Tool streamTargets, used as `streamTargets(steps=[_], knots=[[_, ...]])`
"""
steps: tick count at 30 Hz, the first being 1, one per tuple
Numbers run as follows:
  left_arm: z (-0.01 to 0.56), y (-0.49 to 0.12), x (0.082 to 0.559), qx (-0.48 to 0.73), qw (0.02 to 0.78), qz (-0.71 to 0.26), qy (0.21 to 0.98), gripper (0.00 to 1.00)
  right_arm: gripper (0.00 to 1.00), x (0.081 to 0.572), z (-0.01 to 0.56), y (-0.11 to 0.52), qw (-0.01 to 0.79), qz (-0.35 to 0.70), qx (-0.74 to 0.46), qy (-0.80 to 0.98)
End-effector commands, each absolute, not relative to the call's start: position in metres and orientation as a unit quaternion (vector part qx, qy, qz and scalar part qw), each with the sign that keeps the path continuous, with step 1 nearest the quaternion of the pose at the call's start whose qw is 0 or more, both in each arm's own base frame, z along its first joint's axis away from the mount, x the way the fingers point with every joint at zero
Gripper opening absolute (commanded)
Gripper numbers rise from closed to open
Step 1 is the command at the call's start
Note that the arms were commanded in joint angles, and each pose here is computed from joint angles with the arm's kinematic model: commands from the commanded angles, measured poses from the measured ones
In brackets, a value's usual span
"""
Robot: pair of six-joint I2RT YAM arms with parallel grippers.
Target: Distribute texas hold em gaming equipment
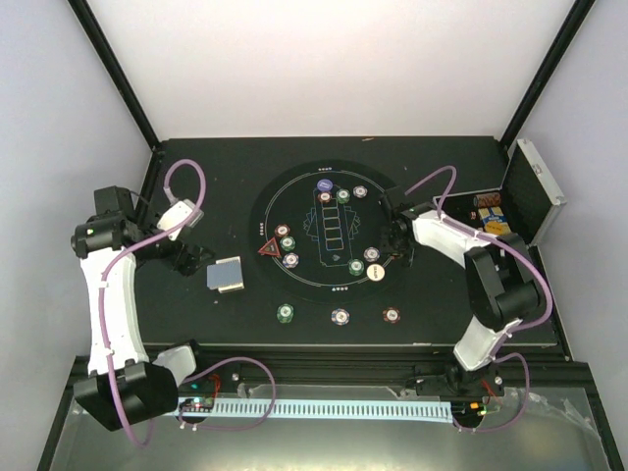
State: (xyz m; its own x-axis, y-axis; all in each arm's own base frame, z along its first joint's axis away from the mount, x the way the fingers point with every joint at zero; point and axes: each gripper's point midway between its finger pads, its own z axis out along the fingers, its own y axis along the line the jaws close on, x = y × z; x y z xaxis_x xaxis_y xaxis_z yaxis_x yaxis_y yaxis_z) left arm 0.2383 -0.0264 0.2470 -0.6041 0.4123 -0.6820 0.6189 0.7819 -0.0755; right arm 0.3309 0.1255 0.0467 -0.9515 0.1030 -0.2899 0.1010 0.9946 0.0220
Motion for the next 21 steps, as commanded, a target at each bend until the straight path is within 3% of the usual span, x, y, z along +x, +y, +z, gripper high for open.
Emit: streamTargets(steps=[1,4,11,21], knots=[[0.219,-0.014,0.227,0.369,0.288,-0.109,0.877,0.99,0.25,0.339,0.035,0.135,0.144,0.034,0.045,0.988],[0.200,-0.003,0.227,0.392,0.258,-0.088,0.879,0.99,0.30,0.338,0.028,0.135,0.138,0.036,0.045,0.989],[0.166,0.011,0.228,0.445,0.217,-0.059,0.867,0.99,0.61,0.335,0.034,0.132,0.137,0.039,0.046,0.989],[0.126,0.019,0.230,0.531,0.185,-0.026,0.827,0.99,0.89,0.324,0.119,0.130,0.227,0.082,0.044,0.969]])
